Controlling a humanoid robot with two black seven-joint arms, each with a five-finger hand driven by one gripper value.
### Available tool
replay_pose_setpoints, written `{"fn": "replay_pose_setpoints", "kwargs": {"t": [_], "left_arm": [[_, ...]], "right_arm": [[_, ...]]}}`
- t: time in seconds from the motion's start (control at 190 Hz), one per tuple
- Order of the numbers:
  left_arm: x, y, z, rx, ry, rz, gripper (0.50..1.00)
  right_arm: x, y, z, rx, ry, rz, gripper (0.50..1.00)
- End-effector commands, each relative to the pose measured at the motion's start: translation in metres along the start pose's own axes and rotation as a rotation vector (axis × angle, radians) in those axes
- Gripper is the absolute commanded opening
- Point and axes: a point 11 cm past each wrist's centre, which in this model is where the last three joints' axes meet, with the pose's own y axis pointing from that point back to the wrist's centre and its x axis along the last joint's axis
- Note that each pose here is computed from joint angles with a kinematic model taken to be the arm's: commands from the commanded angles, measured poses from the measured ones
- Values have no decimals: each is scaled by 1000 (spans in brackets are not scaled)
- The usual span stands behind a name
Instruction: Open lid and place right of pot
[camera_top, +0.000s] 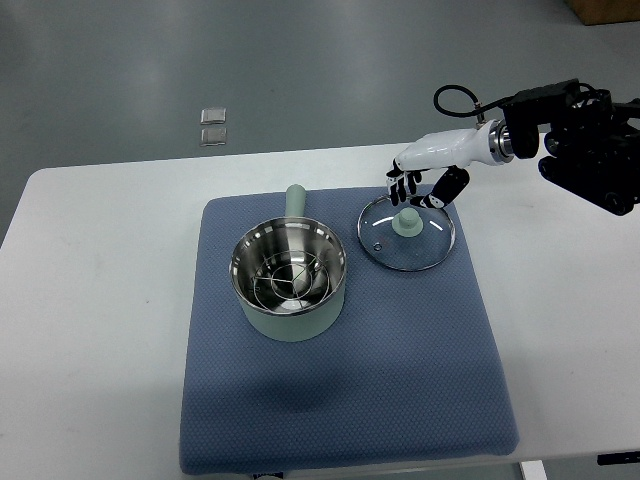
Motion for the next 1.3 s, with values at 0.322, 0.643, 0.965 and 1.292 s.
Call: {"fn": "replay_pose_setpoints", "kwargs": {"t": [0.322,0.643,0.965,1.292], "left_arm": [[0,0,0,0,0,0,1000],[0,0,0,0,0,0,1000],[0,0,0,-2,0,0,1000],[0,0,0,0,0,0,1000]], "right_arm": [[33,31,18,140,-606,405,924],[-16,35,65,175,-1214,790,924],[-94,8,77,105,-1693,950,926],[-113,-11,64,108,-1805,1009,930]]}}
